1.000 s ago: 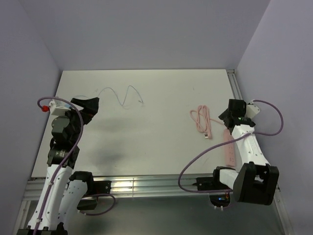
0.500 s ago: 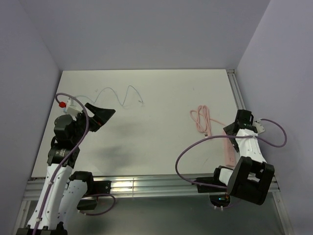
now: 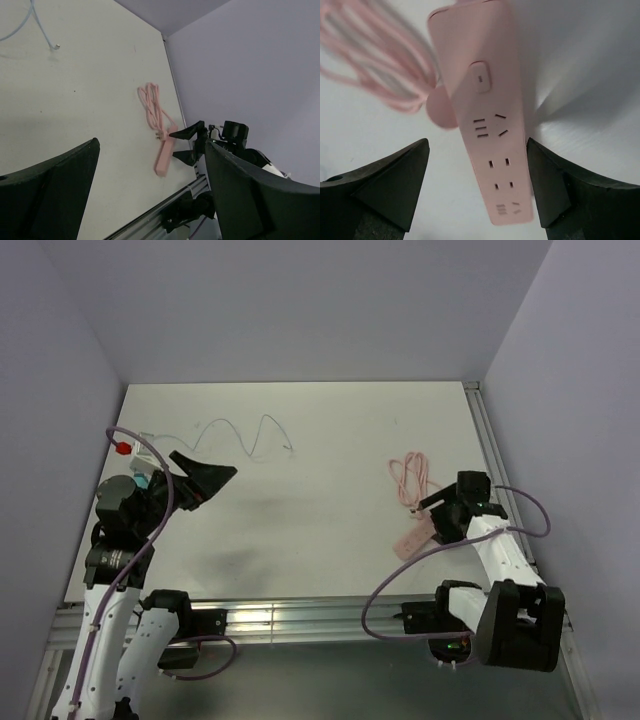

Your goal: Insert the plug

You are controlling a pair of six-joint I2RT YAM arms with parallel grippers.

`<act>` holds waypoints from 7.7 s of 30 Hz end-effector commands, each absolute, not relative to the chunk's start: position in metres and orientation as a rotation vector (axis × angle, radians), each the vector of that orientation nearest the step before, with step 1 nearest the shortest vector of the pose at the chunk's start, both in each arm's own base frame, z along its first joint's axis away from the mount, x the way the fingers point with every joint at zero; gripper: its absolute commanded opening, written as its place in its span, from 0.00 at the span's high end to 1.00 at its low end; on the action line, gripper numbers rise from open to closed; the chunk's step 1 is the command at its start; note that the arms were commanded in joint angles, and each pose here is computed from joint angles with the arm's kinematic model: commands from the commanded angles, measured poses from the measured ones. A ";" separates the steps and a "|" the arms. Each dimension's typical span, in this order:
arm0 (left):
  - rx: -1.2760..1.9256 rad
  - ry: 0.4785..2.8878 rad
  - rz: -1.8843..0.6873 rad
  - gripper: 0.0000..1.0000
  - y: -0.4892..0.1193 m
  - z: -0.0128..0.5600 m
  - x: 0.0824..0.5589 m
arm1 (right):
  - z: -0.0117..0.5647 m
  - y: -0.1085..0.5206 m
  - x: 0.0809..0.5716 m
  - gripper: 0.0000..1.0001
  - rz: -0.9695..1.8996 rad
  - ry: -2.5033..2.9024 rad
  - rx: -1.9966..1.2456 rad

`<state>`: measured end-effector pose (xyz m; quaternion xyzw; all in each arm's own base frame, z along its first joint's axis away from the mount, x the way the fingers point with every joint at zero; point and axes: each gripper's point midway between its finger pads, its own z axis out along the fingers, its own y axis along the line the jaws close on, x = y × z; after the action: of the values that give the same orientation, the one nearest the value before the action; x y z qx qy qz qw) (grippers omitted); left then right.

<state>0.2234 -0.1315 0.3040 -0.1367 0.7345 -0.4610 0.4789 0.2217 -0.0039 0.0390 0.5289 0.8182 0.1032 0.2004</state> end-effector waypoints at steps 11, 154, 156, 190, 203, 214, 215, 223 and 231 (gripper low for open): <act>-0.282 1.736 -1.059 0.11 -0.125 0.344 0.221 | 0.078 0.170 0.340 0.14 0.542 2.535 0.927; 0.284 1.887 -0.737 1.00 -0.186 0.314 0.320 | 0.316 0.288 0.249 0.39 1.131 2.175 -0.266; 0.335 1.882 -0.738 1.00 -0.198 0.315 0.307 | 0.335 0.290 0.248 0.42 1.162 2.143 -0.269; 0.687 1.705 -0.558 1.00 -0.291 0.315 0.222 | 0.292 0.298 0.216 0.37 1.207 2.355 -0.263; 0.784 1.705 -0.549 1.00 -0.301 0.309 0.211 | 0.283 0.307 0.212 0.49 1.252 2.391 -0.330; 0.814 1.707 -0.519 1.00 -0.297 0.310 0.209 | 0.276 0.317 0.194 0.74 1.384 2.412 -0.447; 0.809 1.710 -0.514 1.00 -0.296 0.309 0.210 | 0.274 0.317 0.194 0.80 1.382 2.416 -0.455; 0.571 1.689 -0.489 0.24 -0.264 0.333 0.218 | 0.275 0.310 0.234 1.00 1.194 2.362 -0.368; 0.243 1.679 -0.501 0.06 -0.216 0.358 0.219 | 0.337 0.207 0.354 1.00 0.536 2.062 0.100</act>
<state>0.2152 -0.2310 0.3441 0.1792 0.7364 -0.2108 0.6174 0.3005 0.2609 0.2742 -0.0256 0.8866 0.3271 0.3260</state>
